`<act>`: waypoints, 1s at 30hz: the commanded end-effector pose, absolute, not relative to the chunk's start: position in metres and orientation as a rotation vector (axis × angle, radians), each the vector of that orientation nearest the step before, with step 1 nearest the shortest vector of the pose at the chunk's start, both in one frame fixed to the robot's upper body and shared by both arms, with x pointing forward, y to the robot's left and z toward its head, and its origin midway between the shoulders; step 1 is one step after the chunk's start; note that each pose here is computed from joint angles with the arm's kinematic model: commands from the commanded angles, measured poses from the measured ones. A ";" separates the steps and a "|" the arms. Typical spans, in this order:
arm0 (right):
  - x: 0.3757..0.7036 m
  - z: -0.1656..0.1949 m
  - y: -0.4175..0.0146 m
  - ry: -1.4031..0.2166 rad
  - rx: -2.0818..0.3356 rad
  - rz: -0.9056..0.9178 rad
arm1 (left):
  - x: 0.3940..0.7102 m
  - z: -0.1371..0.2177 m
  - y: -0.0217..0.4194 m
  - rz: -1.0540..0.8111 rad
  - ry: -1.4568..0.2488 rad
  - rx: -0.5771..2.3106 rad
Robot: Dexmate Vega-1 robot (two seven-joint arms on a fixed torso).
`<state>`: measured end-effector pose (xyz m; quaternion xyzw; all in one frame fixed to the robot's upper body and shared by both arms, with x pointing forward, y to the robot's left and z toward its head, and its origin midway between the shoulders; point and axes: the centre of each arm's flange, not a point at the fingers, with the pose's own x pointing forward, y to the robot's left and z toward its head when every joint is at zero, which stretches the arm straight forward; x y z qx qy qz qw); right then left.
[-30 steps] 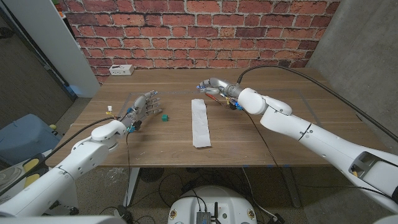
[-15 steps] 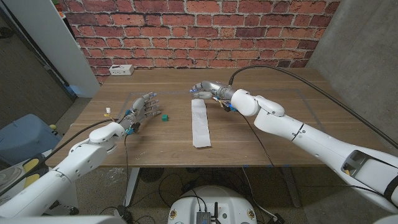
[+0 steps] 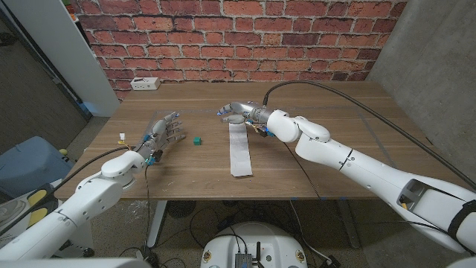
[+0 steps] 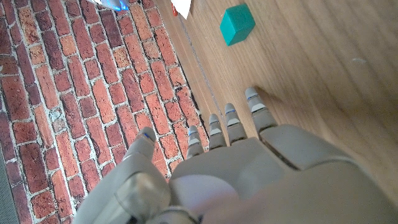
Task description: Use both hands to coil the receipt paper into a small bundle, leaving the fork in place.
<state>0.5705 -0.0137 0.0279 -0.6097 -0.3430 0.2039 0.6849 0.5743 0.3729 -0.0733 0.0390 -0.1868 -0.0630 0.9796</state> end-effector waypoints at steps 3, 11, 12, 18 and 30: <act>0.571 0.013 0.012 -0.759 -1.390 0.507 | 0.564 -0.082 0.386 -0.080 -0.386 0.076; 0.571 0.004 0.021 -0.744 -1.393 0.518 | 0.564 -0.087 0.390 -0.089 -0.372 0.076; 0.571 0.002 0.022 -0.743 -1.394 0.519 | 0.563 -0.087 0.391 -0.089 -0.371 0.077; 0.573 -0.003 0.029 -0.736 -1.398 0.517 | 0.563 -0.088 0.394 -0.093 -0.368 0.080; 0.577 -0.008 0.045 -0.725 -1.422 0.535 | 0.565 -0.089 0.398 -0.106 -0.367 0.081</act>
